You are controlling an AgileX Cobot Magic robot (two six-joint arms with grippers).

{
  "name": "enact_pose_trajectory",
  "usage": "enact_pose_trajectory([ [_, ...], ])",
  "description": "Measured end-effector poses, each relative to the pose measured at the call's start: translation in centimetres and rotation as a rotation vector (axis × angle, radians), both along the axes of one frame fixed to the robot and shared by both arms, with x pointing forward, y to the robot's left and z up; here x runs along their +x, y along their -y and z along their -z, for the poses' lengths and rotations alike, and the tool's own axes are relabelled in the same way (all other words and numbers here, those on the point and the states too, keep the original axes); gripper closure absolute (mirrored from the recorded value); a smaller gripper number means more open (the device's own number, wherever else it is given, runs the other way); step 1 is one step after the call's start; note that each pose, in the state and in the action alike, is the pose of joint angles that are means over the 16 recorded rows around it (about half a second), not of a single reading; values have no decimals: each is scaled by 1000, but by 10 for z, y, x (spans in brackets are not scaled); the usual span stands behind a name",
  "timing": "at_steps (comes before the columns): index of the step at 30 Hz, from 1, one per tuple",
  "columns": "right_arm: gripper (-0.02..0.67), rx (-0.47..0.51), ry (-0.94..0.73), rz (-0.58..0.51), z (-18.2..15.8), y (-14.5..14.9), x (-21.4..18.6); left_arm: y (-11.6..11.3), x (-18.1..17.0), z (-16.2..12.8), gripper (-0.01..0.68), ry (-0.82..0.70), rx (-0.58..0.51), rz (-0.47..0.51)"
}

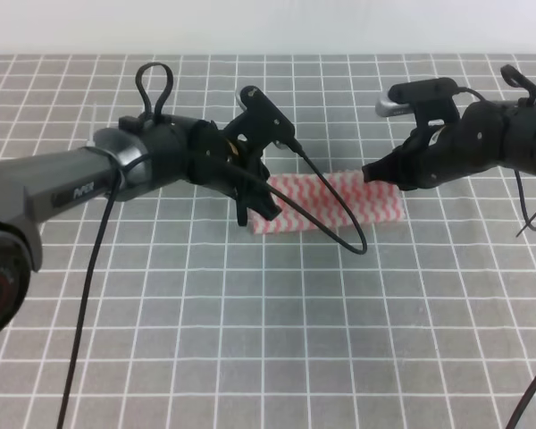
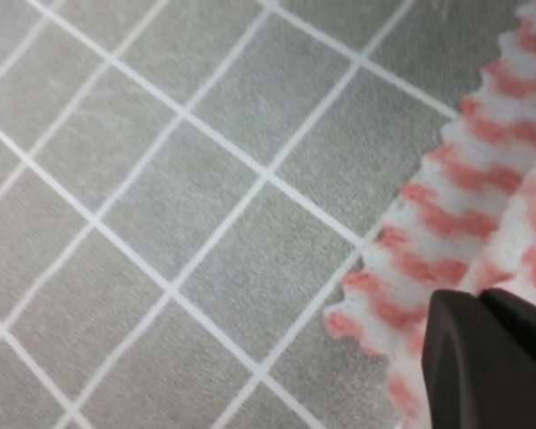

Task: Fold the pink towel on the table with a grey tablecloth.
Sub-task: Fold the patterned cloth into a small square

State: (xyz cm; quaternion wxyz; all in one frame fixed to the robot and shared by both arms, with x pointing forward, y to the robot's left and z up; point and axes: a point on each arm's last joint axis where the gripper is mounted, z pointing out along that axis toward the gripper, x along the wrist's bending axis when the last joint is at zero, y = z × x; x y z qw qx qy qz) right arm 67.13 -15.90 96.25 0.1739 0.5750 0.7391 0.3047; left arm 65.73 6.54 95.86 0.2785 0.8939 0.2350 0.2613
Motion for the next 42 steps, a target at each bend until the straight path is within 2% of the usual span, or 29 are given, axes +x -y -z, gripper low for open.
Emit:
enact_pose_trajectory([
  [10, 494, 2, 0, 7, 4, 1, 2, -1, 2, 4, 665, -4, -10, -12],
  [16, 423, 8, -7, 26, 2, 8, 5, -6, 6, 3, 589, 8, -17, -26],
  [26, 407, 26, -62, 52, -10, 19, 11, -18, 13, -1, 436, 25, -46, -72],
  [29, 404, 36, -90, 54, -14, 20, 11, -18, 12, -6, 458, 3, -66, -90],
  [42, 346, 77, -247, 40, -4, 15, 5, -4, -3, -20, 664, -205, -145, -99],
])
